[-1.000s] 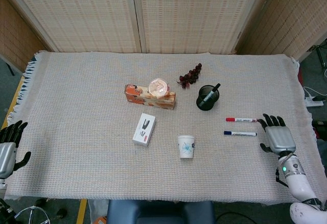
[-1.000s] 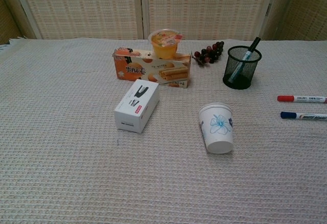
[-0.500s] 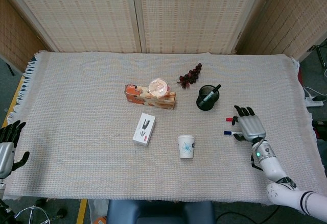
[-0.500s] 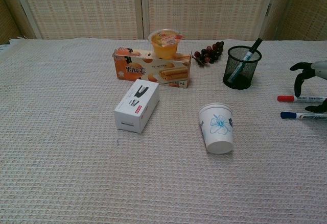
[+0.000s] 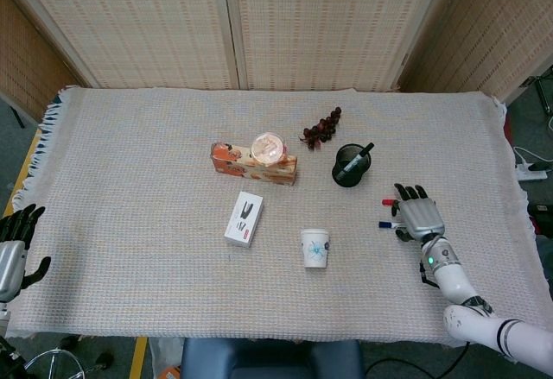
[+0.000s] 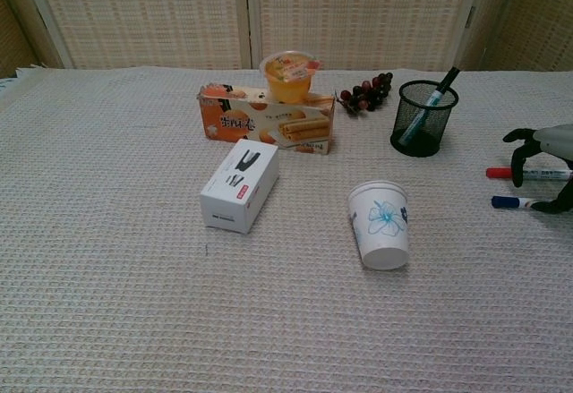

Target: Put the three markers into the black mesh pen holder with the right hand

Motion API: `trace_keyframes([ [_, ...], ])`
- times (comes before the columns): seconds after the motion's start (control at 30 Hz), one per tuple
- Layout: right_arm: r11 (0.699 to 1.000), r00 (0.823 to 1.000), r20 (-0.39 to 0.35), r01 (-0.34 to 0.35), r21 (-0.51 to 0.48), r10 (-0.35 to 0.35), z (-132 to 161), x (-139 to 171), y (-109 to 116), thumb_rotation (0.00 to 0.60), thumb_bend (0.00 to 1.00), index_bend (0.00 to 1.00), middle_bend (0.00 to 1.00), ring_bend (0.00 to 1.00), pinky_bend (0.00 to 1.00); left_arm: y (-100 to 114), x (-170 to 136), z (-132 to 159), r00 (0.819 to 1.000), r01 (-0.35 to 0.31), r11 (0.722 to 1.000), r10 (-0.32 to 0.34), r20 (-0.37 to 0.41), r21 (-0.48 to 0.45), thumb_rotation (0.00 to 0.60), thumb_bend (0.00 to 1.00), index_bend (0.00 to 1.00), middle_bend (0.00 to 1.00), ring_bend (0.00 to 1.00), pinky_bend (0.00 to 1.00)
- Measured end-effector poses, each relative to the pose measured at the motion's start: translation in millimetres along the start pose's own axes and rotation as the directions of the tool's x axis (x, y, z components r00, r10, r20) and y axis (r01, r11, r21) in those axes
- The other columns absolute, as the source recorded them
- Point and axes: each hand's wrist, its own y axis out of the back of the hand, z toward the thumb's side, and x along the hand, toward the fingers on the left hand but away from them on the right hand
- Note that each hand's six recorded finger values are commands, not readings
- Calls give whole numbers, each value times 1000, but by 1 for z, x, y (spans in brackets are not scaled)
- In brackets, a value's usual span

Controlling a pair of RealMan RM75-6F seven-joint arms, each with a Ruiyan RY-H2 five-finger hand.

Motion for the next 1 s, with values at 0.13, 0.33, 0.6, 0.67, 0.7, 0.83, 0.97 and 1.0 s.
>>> trace_keyframes([
  [0.13,1000,1000,-3,-9,9,10,3,-3,-3,600,228,446,0,64,0,0,0,-1,1000,-2,1000,2,-3,-4,600,318,15,0,0,52],
  [0.33,999,1000,-6,-22,24,22,7,-7,-7,600,252,517,2,67,0,0,1,-2,1000,0,1000,0,-5,-6,600,318,14,0,0,53],
  [0.6,1000,1000,7,-11,23,11,3,-8,-4,600,276,666,15,74,0,0,1,-2,1000,-2,1000,2,-3,-7,600,318,14,0,0,54],
  [0.67,1000,1000,8,-5,12,5,3,-7,-1,600,277,670,17,74,0,0,1,-2,1000,-3,1000,3,-1,-7,600,318,14,0,0,54],
  [0.7,1000,1000,7,-1,6,1,2,-7,0,600,278,672,17,74,0,0,0,-1,1000,-2,1000,2,-1,-7,600,318,14,0,0,54],
  [0.83,998,999,0,33,-54,-33,3,-4,15,600,278,673,18,74,0,0,1,-1,1000,0,1000,0,-3,-7,600,318,14,0,0,55],
  [0.97,985,996,-27,76,-157,-82,8,1,42,600,280,673,20,77,0,0,0,-1,1000,-3,1000,3,0,-9,600,318,14,0,0,56],
  [1.0,979,995,-36,86,-187,-95,9,3,49,600,280,673,20,77,0,1,0,0,1000,-4,1000,4,1,-10,600,318,14,0,0,56],
])
